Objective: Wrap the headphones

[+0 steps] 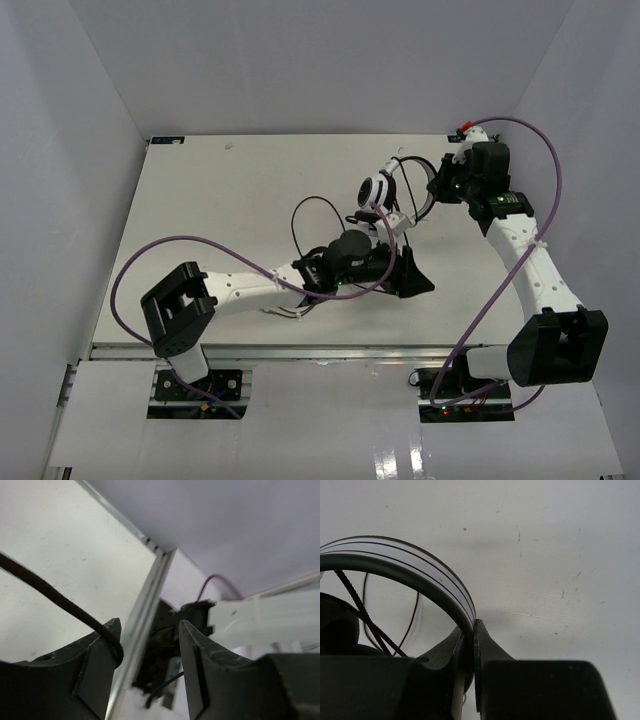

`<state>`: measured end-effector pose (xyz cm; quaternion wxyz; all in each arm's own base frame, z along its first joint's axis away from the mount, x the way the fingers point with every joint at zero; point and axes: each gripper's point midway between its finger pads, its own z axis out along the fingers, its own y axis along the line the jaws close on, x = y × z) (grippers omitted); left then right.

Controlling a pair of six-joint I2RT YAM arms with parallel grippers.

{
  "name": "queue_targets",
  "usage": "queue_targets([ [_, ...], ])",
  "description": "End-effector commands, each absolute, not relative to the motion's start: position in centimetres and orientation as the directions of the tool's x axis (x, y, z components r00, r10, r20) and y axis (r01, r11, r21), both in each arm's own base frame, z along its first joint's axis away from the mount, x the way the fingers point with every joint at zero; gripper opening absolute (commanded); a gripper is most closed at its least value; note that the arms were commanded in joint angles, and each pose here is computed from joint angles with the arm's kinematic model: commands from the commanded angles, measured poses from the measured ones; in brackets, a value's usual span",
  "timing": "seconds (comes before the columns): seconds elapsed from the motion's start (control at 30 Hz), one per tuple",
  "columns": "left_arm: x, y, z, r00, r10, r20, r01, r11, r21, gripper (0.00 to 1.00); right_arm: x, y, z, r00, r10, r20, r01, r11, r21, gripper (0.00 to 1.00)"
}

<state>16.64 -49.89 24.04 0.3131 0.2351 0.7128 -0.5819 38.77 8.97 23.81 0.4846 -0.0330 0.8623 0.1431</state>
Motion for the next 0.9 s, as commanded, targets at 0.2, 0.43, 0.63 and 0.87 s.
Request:
queue_targets([
  [0.2,17.2,-45.4,14.0,-0.155,0.203,-0.967,0.906,0.42,-0.057,0.71,38.6,9.2,33.1,-0.534,0.373,-0.759,-0.301,0.755,0.582,0.08],
  [0.43,20.6,-41.3,10.4,0.03,0.333,-0.943,0.827,0.521,0.21,0.73,36.5,9.3,35.1,-0.534,0.398,-0.746,-0.34,0.707,0.62,0.08],
  [0.63,22.7,-38.2,6.2,-0.023,0.412,-0.911,0.797,0.558,0.233,0.62,35.0,9.2,37.4,-0.517,0.408,-0.752,-0.379,0.679,0.629,0.08],
  [0.87,25.3,-35.1,6.0,-0.04,0.397,-0.917,0.741,0.628,0.24,0.41,33.5,9.4,38.5,-0.498,0.397,-0.771,-0.405,0.68,0.611,0.08],
])
